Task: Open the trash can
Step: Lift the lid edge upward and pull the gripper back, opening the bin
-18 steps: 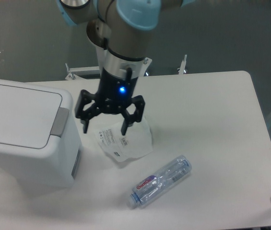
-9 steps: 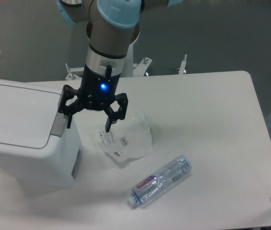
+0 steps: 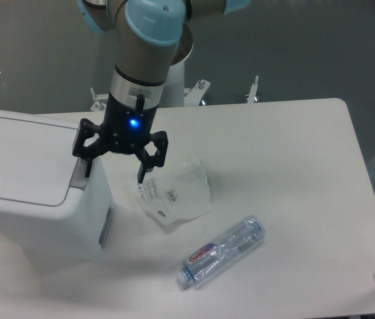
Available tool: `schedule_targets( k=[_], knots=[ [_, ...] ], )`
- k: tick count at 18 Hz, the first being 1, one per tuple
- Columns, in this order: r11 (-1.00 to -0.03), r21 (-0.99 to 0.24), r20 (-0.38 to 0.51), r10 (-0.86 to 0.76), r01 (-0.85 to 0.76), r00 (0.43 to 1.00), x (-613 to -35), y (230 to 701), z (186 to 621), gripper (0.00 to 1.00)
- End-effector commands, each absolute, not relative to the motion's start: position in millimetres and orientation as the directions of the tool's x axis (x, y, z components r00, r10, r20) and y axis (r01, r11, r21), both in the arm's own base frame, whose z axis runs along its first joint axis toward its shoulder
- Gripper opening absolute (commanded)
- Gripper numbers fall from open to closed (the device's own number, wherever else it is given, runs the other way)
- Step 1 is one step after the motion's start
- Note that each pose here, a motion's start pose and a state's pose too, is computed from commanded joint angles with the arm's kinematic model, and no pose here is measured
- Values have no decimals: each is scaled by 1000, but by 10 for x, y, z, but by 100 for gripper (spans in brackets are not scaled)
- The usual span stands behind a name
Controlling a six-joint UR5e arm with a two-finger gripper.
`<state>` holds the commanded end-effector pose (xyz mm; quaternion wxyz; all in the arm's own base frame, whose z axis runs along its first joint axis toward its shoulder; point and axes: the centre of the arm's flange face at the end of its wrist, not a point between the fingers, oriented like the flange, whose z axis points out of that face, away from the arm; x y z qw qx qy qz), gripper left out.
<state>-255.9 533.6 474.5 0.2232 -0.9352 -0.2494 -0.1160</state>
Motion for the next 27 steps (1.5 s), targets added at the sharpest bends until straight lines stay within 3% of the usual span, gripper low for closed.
schedule_targets(
  k=[12, 16, 21, 27],
  knots=[
    [-777, -359, 322, 416, 517, 850, -2568, 5338, 4741, 100],
    [-758, -419, 300, 404, 499, 864, -2609, 5304, 5066, 100],
    [-703, -481, 251, 463, 525, 850, -3360, 4899, 5308, 100],
    [-748, -476, 141, 454, 462, 880, -4311, 4212, 4967, 100]
  ],
)
